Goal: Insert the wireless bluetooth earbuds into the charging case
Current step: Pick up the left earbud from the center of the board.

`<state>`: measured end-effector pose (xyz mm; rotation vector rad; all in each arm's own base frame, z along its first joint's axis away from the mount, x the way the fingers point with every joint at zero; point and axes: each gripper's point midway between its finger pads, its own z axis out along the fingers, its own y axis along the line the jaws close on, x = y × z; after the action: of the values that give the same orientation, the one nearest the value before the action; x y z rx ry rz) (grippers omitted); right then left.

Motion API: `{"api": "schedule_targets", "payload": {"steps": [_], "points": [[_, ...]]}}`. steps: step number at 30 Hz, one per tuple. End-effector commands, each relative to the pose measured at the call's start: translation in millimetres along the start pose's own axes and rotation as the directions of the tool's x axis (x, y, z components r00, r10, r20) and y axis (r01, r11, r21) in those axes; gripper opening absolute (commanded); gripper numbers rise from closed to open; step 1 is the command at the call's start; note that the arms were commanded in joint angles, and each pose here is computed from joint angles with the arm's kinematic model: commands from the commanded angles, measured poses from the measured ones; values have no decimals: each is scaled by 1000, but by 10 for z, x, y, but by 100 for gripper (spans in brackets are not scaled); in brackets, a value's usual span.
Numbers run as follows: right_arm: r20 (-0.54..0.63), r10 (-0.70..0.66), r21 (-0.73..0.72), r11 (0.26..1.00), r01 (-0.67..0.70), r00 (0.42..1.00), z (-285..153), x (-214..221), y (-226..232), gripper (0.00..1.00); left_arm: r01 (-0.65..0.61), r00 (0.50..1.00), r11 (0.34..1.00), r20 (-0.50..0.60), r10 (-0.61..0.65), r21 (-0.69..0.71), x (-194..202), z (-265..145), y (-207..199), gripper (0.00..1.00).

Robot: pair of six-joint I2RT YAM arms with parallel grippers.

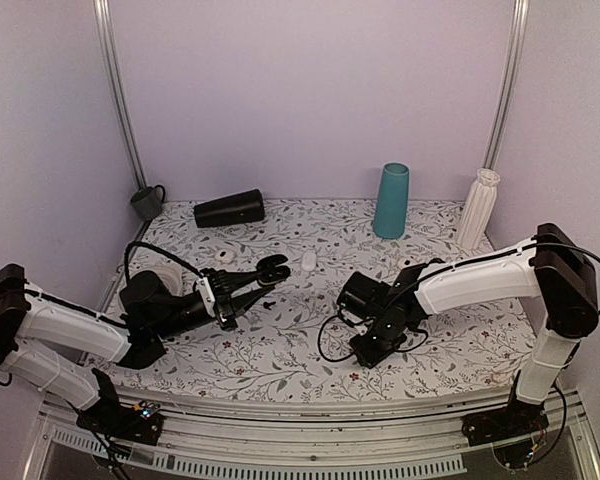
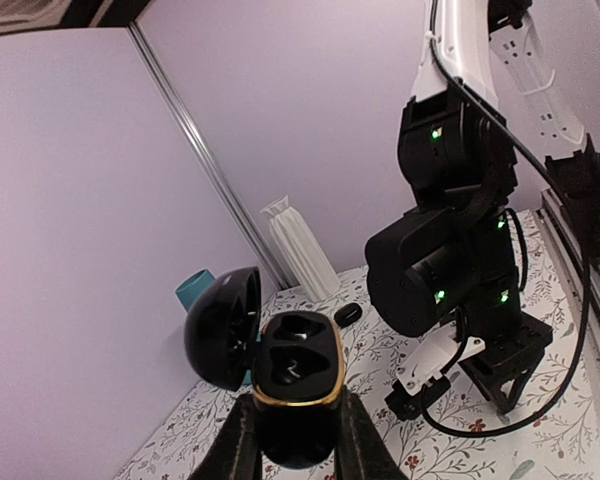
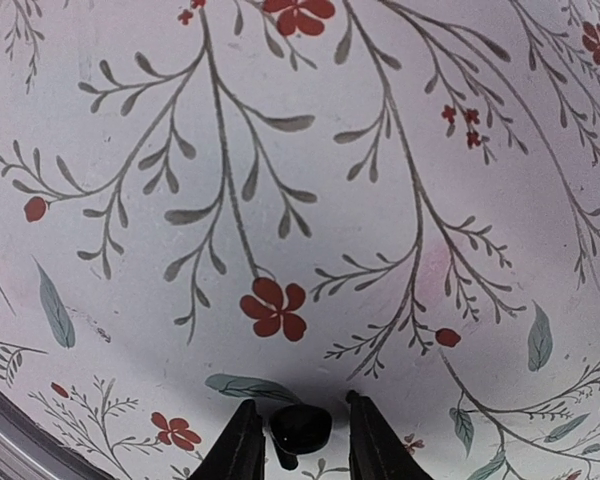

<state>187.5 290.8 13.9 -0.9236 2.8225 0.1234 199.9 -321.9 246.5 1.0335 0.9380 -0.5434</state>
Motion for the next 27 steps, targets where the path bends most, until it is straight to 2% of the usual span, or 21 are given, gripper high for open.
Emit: {"api": "schedule_targets", "payload": {"steps": [1,11,17,19,27], "points": [[16,-41,11,999,40,999,-29,13,-16,30,-6,999,1000,33,6,2,-105,57,-1,0],[-11,-44,-9,999,44,999,-11,37,30,26,-8,999,1000,32,8,-1,-109,49,3,0],[-17,-34,-25,999,34,999,-4,35,63,20,-6,999,1000,31,6,1,-103,55,-1,0],[-17,-29,-38,999,28,999,-5,26,87,15,-6,1000,1000,31,6,-1,-98,54,0,0],[71,53,-93,995,-46,996,-118,-170,150,14,24,999,999,23,-23,-25,-63,42,28,0]]}}
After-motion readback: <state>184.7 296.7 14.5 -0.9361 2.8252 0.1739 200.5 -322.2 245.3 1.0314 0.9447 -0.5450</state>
